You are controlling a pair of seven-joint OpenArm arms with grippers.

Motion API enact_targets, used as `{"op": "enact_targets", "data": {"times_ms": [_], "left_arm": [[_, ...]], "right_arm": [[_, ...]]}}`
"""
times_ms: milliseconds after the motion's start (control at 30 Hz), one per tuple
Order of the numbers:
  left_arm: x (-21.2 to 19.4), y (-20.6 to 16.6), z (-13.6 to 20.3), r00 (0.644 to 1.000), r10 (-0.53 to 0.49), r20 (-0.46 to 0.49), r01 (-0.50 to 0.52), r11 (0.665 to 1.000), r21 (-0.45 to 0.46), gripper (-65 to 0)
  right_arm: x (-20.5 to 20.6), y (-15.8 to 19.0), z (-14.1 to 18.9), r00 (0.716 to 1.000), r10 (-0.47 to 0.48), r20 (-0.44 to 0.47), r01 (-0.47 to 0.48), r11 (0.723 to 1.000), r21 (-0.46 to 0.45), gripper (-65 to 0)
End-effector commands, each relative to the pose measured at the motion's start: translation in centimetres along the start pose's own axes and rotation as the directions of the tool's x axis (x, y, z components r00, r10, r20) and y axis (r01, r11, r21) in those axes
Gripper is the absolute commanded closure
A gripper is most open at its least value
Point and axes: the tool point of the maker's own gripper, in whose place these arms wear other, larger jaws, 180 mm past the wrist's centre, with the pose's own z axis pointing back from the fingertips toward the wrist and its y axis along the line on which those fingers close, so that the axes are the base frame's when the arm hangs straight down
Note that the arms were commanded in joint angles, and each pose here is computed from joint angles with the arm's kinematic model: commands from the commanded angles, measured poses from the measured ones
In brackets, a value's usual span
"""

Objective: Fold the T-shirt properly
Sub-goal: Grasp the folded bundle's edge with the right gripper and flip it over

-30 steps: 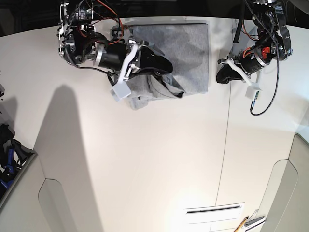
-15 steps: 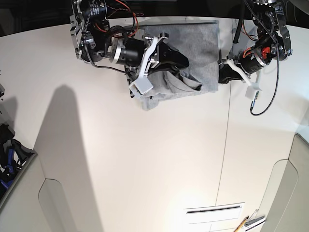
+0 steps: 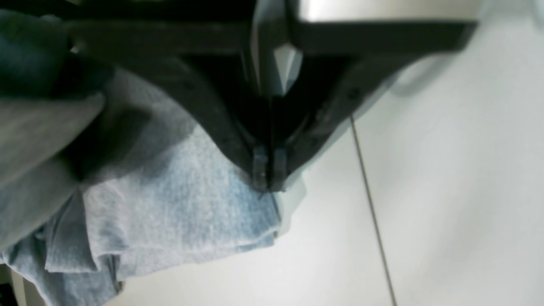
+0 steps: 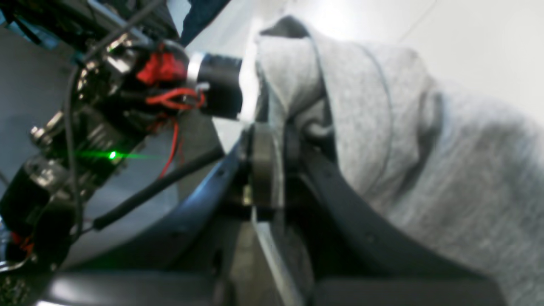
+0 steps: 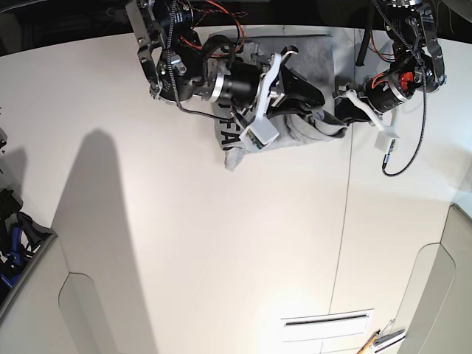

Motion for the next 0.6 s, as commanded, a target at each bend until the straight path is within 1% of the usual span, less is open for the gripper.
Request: {"op": "enact_targets", "data": {"times_ms": [0,100,300,433,467,500,533,567], "left_arm": [[-3.2,1.4,0.2,0.989,0.001,-0.148,0.010,0.998,0.069,0.0],[-3.2,1.3,0.2,0.989,0.002,-0.146,0.008,0.998,0.067,0.0],[-3.2,1.3,0.2,0.989,0.001,-0.146,0.009,0.998,0.068,0.0],[-3.2,1.3,0.2,0.989,0.001,-0.146,0.009,0.998,0.068,0.0],[-3.2,1.3,0.2,0.989,0.001,-0.146,0.009,0.998,0.068,0.0],[-3.2,1.3,0.2,0.989,0.001,-0.146,0.008,0.998,0.067,0.0],[-3.2,1.3,0.2,0.989,0.001,-0.146,0.009,0.998,0.068,0.0],[-3.2,1.3,0.2,0.989,0.001,-0.146,0.009,0.998,0.068,0.0]], "right_arm": [[1.8,0.8,-0.1,0.998,0.015,0.066,-0.016,1.000,0.027,0.0],[2.3,0.9,-0.1,0.996,0.013,0.093,-0.016,0.999,0.029,0.0],[2.8,1.3,-0.4,0.994,0.006,0.108,-0.011,0.999,0.040,0.0],[2.9,1.5,-0.4,0.993,-0.001,0.114,-0.005,0.999,0.049,-23.1],[3.0,1.6,-0.4,0.993,-0.007,0.119,0.000,0.998,0.057,-27.6],[3.2,1.8,-0.3,0.992,-0.017,0.129,0.008,0.998,0.070,-30.9],[3.5,2.1,-0.3,0.990,-0.031,0.141,0.018,0.996,0.087,-32.3],[3.7,2.4,-0.2,0.987,-0.044,0.153,0.029,0.994,0.105,-32.4]]}}
